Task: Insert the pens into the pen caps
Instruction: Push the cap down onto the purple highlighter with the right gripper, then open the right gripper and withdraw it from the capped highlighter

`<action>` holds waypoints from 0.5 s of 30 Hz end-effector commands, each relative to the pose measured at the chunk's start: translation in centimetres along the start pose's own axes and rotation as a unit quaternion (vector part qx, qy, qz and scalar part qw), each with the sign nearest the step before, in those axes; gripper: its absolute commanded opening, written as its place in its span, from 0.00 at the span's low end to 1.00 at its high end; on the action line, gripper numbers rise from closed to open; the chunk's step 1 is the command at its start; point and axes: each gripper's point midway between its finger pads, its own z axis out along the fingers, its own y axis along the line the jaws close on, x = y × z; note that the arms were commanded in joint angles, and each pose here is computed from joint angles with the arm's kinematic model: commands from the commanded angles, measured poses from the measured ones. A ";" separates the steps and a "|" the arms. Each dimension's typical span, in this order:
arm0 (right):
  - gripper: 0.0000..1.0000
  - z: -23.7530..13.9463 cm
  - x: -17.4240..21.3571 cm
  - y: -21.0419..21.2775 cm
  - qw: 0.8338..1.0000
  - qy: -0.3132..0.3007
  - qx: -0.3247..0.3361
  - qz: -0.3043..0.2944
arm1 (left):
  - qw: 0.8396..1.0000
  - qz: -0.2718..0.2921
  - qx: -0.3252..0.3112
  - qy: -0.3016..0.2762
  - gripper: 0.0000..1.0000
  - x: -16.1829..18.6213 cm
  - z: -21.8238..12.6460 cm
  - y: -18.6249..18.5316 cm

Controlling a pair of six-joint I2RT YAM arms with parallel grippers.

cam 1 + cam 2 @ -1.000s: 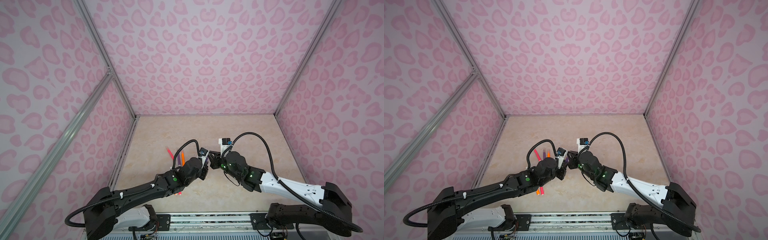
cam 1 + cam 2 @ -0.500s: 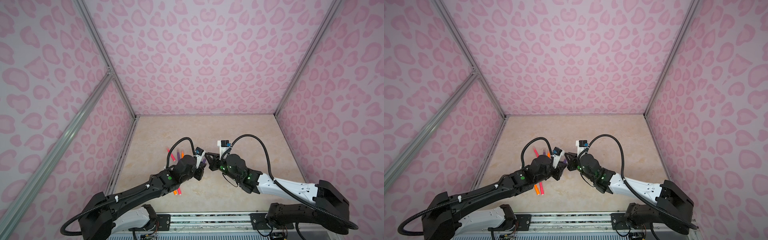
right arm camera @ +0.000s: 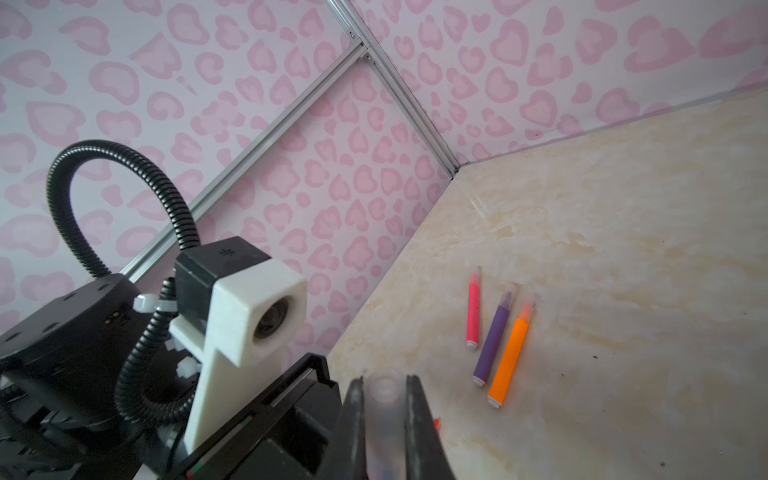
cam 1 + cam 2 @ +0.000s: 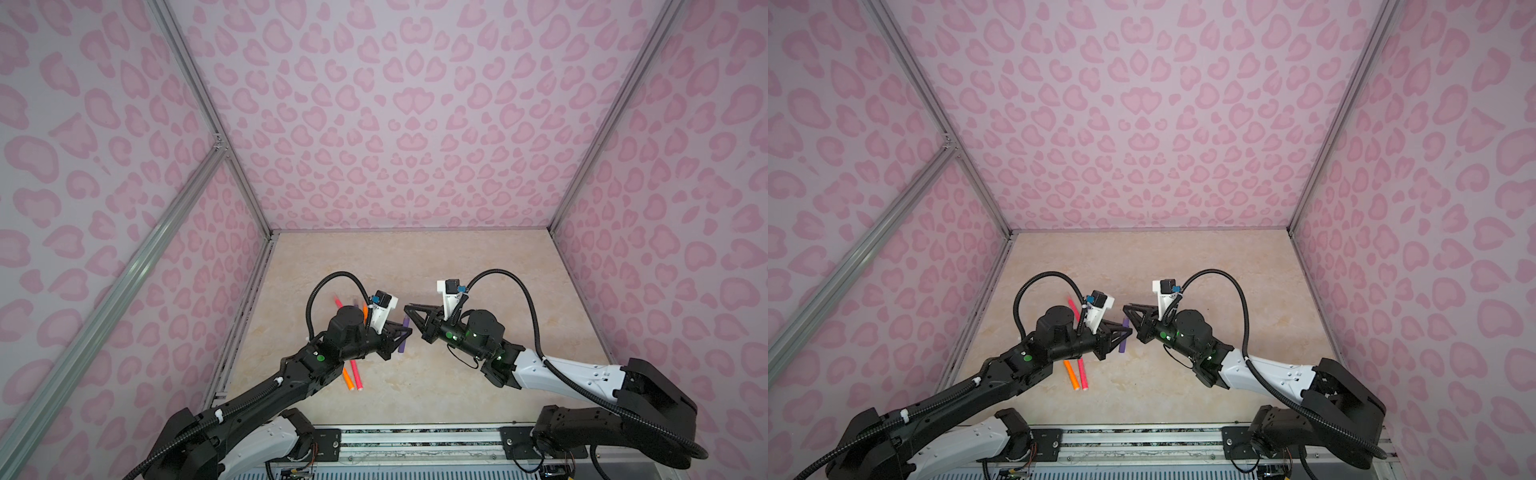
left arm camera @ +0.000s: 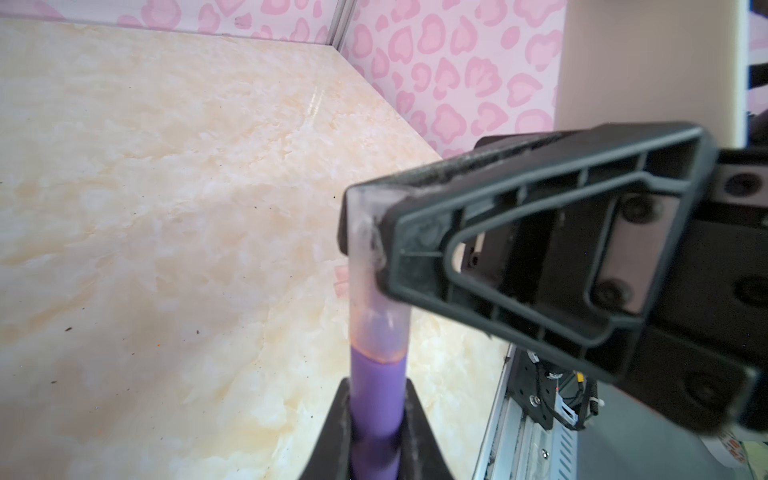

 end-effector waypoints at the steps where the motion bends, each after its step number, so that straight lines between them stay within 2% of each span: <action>1: 0.00 -1.2 3.9 3.0 0.991 0.098 -0.090 0.006 | 0.993 0.032 0.048 -0.104 0.04 -5.4 -0.5 -2.4; 3: 0.00 -1.8 4.6 2.2 0.992 0.109 -0.066 -0.004 | 0.993 0.033 0.051 -0.098 0.04 -5.3 -0.3 -2.4; 6: 0.00 -2.6 5.2 0.3 0.992 0.121 0.014 -0.022 | 0.995 0.031 0.034 -0.089 0.04 -5.1 0.2 -1.7; 11: 0.00 -3.5 5.0 -0.5 0.981 0.122 0.123 -0.085 | 0.994 0.047 -0.049 -0.083 0.04 -5.0 0.6 0.4; 15: 0.00 -3.7 5.2 -0.8 0.971 0.123 0.183 -0.090 | 0.988 0.089 -0.103 -0.078 0.04 -4.9 0.8 0.0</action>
